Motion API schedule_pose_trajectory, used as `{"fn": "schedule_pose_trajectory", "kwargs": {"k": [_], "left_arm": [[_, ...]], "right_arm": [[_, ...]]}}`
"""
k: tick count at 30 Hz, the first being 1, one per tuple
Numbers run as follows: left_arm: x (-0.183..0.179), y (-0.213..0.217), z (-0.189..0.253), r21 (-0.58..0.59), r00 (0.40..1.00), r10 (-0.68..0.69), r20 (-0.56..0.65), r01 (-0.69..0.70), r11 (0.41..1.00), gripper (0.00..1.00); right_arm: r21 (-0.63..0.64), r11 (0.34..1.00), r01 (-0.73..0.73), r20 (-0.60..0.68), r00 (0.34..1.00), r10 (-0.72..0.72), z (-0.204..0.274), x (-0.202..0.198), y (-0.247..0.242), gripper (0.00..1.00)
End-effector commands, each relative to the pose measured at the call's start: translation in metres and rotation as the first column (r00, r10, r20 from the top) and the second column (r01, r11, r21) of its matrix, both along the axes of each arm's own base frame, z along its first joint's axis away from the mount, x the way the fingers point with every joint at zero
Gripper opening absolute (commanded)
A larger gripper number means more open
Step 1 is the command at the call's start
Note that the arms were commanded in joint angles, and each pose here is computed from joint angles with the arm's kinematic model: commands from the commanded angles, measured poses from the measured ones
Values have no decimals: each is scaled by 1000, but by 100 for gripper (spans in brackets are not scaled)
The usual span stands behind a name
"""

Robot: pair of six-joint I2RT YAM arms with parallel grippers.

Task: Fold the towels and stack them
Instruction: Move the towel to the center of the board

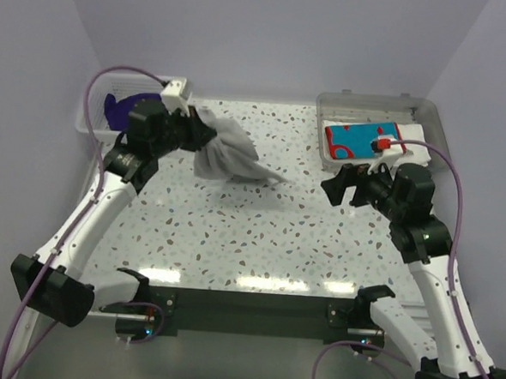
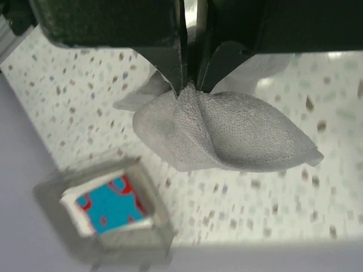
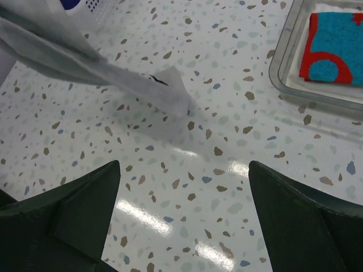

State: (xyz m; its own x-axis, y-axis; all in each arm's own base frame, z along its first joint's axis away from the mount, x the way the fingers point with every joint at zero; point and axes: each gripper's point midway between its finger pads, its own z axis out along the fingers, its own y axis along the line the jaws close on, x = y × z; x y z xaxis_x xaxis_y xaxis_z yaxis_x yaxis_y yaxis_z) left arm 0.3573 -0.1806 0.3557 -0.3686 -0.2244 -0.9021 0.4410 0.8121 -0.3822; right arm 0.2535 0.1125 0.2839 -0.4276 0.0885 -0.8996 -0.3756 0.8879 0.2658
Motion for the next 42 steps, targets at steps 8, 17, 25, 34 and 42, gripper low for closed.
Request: {"fn": "schedule_pose_trajectory", "kwargs": {"k": [8,17,25,34,42], "left_arm": [[-67,77,-176,248,896,331,-294,-263,932,60],[-57,48,-182,243,928,171,-332,-91,966,88],[15,-11,-192,319,939,-5,-344,122,940,93],[86,-32,-248,408,922,34,-385,137,903,84],[107,-44,-253,437,934,35,-355,132,890,84]], "right_arm": [[-26,982,-187,-279,945,173,-57,8,45,95],[-231,961,-151,-444,895,34,-145,36,84,68],[-362,930,-66,-489,863,-129,-202,42,116,63],[-445,895,-10,-479,847,-229,-242,45,119,52],[-440,896,-64,-532,822,-203,-265,37,124,41]]}}
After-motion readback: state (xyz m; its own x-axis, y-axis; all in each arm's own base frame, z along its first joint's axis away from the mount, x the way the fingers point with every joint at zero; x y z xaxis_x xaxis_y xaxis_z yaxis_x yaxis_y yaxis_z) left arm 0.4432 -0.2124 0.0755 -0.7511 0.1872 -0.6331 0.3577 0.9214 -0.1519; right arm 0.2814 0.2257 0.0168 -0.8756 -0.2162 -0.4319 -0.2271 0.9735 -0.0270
